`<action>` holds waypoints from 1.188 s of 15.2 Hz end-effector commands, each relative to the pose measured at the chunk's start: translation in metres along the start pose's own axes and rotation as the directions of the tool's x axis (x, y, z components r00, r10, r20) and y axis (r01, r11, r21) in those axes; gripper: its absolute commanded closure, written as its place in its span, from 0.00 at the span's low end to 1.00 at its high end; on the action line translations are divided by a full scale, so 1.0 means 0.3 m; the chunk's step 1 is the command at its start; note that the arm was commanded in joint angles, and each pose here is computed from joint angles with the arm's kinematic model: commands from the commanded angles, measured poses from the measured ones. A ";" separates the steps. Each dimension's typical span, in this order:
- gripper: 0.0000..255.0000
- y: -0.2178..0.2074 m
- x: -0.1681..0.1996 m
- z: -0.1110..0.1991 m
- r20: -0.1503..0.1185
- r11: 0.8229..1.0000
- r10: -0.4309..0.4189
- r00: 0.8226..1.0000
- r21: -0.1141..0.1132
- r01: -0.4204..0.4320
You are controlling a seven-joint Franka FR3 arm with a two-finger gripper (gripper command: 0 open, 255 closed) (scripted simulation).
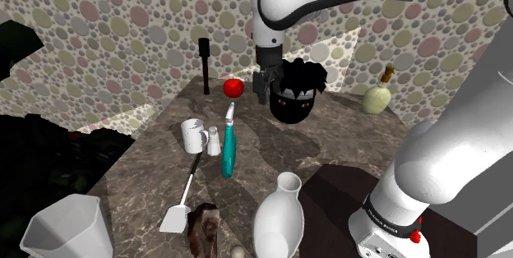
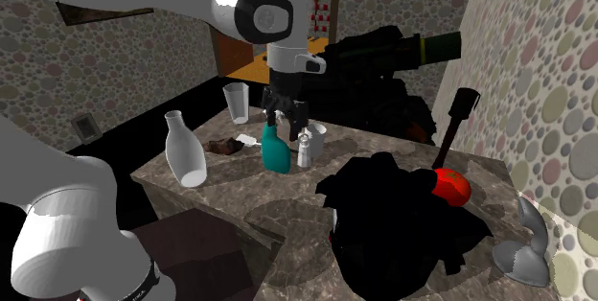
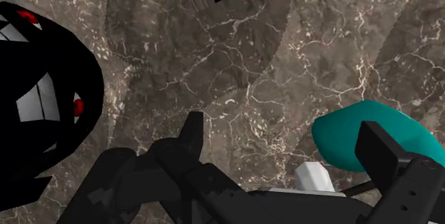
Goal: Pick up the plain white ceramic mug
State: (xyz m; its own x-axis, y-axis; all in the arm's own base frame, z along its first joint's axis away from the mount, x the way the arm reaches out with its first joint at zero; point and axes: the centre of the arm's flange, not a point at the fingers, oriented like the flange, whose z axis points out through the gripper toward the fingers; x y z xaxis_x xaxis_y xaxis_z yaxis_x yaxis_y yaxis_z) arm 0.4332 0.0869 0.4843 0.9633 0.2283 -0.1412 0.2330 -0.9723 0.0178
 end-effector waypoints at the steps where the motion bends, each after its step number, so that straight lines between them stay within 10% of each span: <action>1: 0.00 -0.017 0.091 0.036 0.001 1.000 -0.006 1.000 0.008 0.006; 18: 0.00 -0.195 0.767 0.298 0.011 0.996 -0.054 0.998 0.075 0.053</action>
State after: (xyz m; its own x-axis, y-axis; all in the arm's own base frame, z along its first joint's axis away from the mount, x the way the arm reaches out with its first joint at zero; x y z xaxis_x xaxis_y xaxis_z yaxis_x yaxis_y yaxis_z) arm 0.6180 0.1869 0.3705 0.9484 0.2779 -0.1525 0.2718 -0.9605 -0.0597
